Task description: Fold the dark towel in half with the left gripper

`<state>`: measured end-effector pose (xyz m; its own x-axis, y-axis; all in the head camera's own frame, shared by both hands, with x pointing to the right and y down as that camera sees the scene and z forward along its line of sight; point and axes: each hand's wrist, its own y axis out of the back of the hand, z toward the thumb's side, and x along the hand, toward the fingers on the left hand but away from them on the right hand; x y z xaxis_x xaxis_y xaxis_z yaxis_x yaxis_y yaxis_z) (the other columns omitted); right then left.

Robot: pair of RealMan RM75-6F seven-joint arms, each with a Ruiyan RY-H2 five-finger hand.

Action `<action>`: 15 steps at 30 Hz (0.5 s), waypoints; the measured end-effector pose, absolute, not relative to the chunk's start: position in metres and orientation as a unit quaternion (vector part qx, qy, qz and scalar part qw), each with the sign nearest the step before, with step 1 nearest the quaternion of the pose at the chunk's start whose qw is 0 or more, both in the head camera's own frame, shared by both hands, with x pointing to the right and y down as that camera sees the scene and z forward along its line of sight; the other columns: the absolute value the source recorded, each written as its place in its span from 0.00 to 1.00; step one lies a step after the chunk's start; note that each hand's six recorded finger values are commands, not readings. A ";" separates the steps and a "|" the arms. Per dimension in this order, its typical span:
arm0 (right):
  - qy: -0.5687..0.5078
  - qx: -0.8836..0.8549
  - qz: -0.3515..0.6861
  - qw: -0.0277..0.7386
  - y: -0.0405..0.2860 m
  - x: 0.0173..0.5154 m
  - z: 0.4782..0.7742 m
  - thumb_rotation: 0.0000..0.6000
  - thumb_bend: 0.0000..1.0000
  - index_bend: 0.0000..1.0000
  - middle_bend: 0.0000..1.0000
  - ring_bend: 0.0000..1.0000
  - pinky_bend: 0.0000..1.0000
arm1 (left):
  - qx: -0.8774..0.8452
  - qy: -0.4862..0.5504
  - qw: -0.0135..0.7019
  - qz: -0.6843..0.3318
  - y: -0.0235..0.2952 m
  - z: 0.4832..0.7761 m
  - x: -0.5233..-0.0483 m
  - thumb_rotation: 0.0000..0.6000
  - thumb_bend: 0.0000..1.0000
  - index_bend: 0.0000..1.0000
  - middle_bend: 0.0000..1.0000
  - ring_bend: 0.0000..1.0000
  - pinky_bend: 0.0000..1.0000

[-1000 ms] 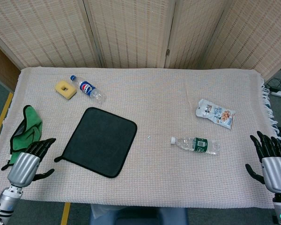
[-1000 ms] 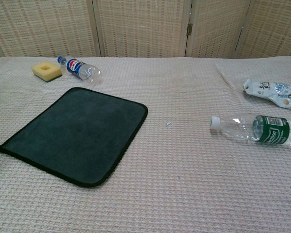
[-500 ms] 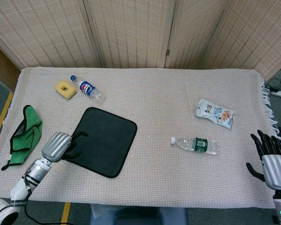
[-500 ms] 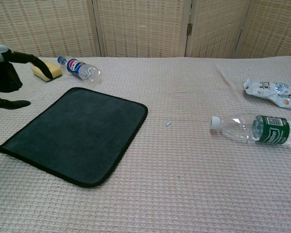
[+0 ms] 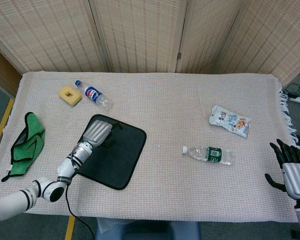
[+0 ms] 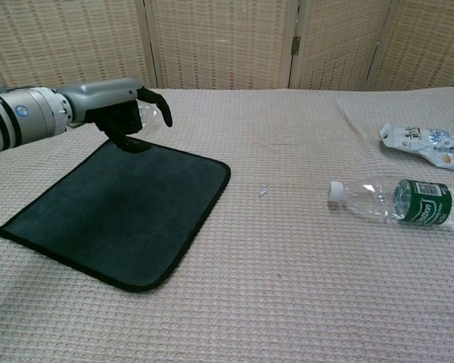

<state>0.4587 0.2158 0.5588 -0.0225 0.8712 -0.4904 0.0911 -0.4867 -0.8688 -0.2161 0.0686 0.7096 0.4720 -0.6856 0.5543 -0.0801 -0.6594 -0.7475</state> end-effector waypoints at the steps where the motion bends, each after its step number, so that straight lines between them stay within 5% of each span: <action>1: -0.390 -0.618 0.602 0.322 0.216 0.461 0.559 1.00 0.35 0.00 0.00 0.00 0.00 | -0.789 0.242 0.335 -0.455 0.066 0.713 -0.214 1.00 0.41 0.38 1.00 1.00 1.00; 15: -0.403 -0.604 0.620 0.297 0.218 0.485 0.561 1.00 0.35 0.00 0.00 0.00 0.00 | -0.768 0.227 0.324 -0.504 0.037 0.767 -0.208 1.00 0.41 0.38 1.00 1.00 1.00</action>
